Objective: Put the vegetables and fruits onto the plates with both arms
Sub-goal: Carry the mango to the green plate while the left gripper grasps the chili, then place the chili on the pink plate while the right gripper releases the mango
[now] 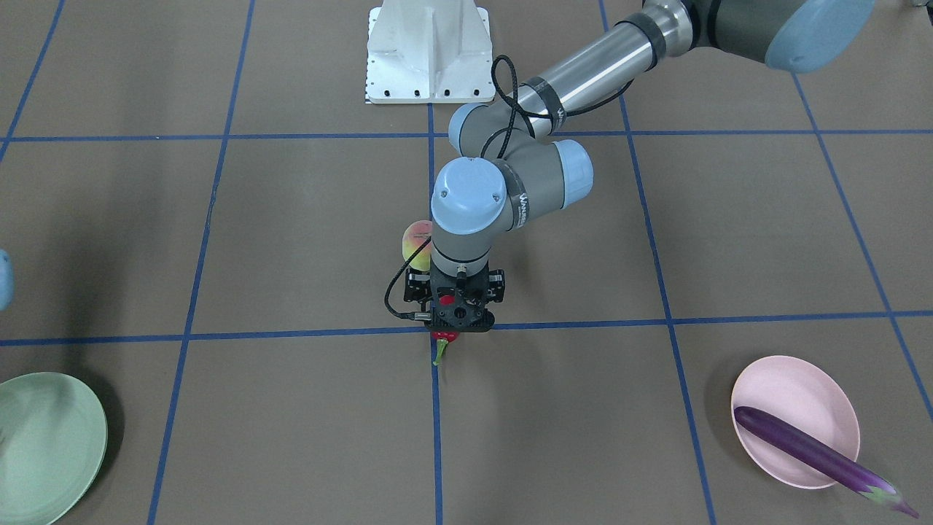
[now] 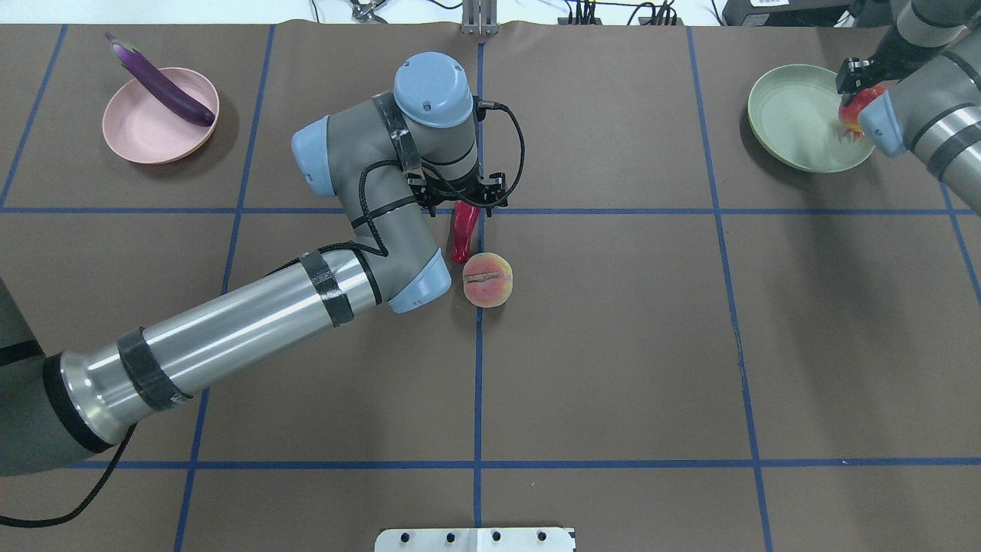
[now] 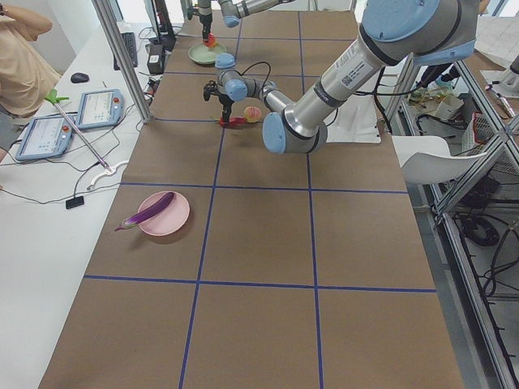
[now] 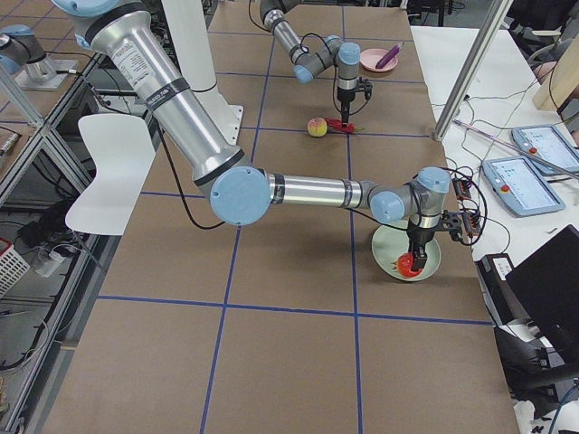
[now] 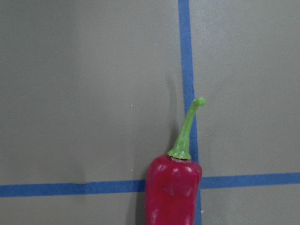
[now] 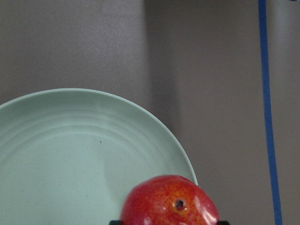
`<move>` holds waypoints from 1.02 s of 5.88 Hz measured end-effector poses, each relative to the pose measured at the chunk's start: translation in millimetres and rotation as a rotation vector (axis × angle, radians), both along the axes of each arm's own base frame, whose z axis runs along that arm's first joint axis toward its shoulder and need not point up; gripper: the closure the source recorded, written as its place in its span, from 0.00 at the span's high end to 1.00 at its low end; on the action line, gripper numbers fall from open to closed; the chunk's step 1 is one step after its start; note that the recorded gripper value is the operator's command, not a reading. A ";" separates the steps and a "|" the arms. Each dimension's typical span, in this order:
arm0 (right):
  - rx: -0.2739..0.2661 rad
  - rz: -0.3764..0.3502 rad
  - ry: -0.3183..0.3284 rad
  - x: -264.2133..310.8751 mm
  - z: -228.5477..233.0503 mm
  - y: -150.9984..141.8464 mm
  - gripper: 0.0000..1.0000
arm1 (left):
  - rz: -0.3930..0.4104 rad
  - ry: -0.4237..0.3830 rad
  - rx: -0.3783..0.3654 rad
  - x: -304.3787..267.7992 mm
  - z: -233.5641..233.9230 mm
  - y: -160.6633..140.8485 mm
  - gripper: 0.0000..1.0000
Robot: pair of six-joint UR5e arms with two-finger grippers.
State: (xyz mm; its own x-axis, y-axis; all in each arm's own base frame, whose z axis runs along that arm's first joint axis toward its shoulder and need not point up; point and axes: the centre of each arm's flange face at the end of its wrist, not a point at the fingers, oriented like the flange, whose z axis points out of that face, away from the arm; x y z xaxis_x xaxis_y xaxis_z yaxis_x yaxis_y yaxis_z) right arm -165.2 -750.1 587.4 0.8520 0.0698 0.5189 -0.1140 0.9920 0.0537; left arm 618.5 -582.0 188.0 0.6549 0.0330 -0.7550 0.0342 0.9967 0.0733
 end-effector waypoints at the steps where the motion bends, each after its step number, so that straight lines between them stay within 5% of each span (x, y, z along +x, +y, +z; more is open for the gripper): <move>1: 0.011 -0.005 -0.005 1.5 -3.7 0.2 1.00 | 0.006 -0.001 -0.004 6.9 2.3 4.8 0.71; 2: 0.027 -0.007 -0.019 4.1 -16.3 -1.2 1.00 | 0.014 -0.001 -0.007 13.4 3.2 11.1 0.62; 3: 0.033 -0.011 -0.043 5.1 -36.9 -1.6 1.00 | 0.024 -0.001 -0.009 20.5 4.1 19.1 0.01; 4: 0.022 -0.016 -0.064 5.1 -63.6 -0.4 1.00 | 0.033 0.000 -0.009 25.1 3.9 25.2 0.00; 6: 0.002 -0.022 -0.103 4.1 -107.2 5.8 1.00 | 0.000 0.025 -0.018 -13.4 -1.6 -8.7 0.00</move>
State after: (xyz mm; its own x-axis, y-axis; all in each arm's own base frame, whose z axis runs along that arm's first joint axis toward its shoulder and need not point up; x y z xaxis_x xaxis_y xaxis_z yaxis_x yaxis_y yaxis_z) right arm -161.0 -744.3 480.2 0.7954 0.0502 0.6040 -0.0968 0.9943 0.0448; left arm 605.1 -590.7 186.4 0.6357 0.0195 -0.7717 0.0357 0.9979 0.0546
